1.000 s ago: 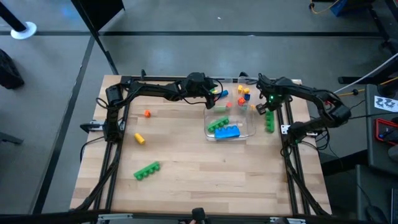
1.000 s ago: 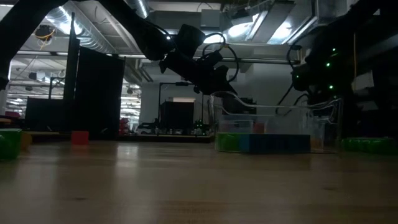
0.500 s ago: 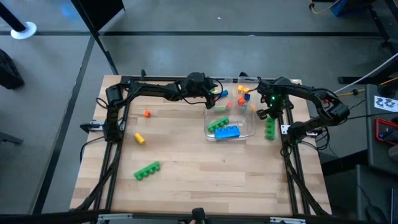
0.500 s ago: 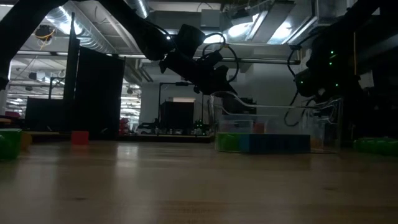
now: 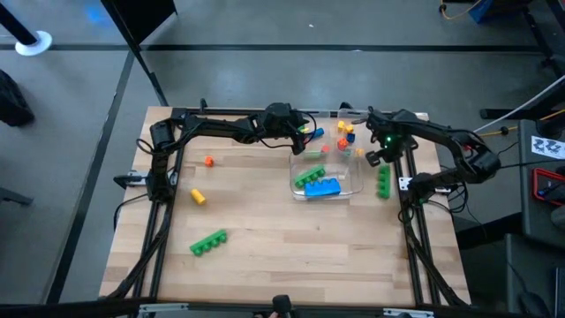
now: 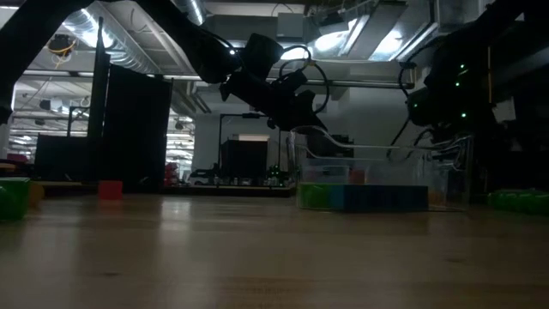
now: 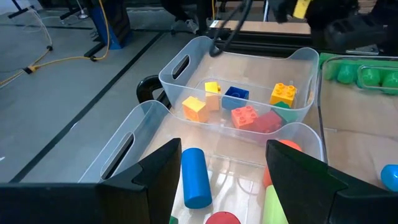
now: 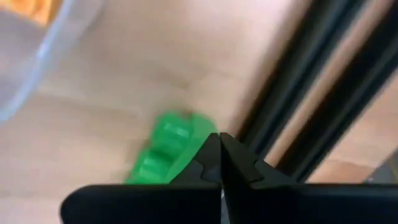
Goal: Sort blocks by size
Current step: Put the top large green 4 stud game piece into the bottom transparent bin
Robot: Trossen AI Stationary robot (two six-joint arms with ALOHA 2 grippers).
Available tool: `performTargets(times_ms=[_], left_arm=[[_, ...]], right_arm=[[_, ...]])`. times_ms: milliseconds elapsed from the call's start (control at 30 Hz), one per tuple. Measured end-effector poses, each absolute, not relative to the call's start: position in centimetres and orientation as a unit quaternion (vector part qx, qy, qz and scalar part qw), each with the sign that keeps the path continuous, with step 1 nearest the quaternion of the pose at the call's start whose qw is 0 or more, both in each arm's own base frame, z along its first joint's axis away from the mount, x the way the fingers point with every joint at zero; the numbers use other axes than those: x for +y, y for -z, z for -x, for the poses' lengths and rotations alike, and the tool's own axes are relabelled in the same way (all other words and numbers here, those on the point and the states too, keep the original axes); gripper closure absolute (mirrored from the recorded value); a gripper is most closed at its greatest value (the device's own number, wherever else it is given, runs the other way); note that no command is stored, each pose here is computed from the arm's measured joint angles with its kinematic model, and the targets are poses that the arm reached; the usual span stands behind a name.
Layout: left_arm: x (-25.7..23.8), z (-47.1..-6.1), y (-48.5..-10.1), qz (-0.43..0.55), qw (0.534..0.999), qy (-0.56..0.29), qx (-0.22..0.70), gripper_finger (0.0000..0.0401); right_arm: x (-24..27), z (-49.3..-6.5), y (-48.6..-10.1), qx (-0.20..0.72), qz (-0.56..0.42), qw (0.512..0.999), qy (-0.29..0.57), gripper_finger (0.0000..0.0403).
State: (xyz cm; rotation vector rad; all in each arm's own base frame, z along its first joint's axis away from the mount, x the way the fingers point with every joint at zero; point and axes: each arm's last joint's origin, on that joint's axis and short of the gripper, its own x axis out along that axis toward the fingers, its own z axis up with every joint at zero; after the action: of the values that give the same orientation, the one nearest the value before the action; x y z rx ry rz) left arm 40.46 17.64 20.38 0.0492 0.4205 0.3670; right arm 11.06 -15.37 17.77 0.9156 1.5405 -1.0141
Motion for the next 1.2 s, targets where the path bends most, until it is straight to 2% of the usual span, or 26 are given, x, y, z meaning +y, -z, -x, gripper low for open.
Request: performTargets(times_ms=[133, 233, 367, 500, 667, 967, 1200], left_arm=[[17.6, -40.5, -20.4, -0.024, 0.961, -0.181, 0.208, 0.0182], [17.6, -40.5, -20.4, -0.024, 0.961, -0.181, 0.208, 0.0182], [17.6, -40.5, -20.4, -0.024, 0.961, -0.181, 0.208, 0.0182], [17.6, -40.5, -20.4, -0.024, 0.961, -0.181, 0.208, 0.0182], [17.6, -40.5, -20.4, -0.024, 0.961, -0.181, 0.208, 0.0182], [17.6, -40.5, -20.4, -0.033, 0.961, -0.179, 0.209, 0.0182], [17.6, -40.4, -20.4, -0.033, 0.961, -0.179, 0.209, 0.0182]], right_arm=[[-16.1, -11.2, -17.8, 0.616, -0.348, 0.517, 0.483, 0.0402], [-16.3, -11.4, -17.3, 0.591, -0.347, 0.532, 0.498, 0.0402], [-15.7, -11.1, -15.8, 0.593, -0.373, 0.531, 0.477, 0.0402], [-14.7, -10.4, -14.5, 0.614, -0.379, 0.502, 0.477, 0.0402], [-13.8, -10.0, -13.9, 0.622, -0.414, 0.493, 0.446, 0.0402], [-13.7, -10.3, -14.1, 0.615, -0.451, 0.501, 0.409, 0.0402], [-13.0, -10.0, -15.4, 0.655, -0.469, 0.461, 0.372, 0.0402]])
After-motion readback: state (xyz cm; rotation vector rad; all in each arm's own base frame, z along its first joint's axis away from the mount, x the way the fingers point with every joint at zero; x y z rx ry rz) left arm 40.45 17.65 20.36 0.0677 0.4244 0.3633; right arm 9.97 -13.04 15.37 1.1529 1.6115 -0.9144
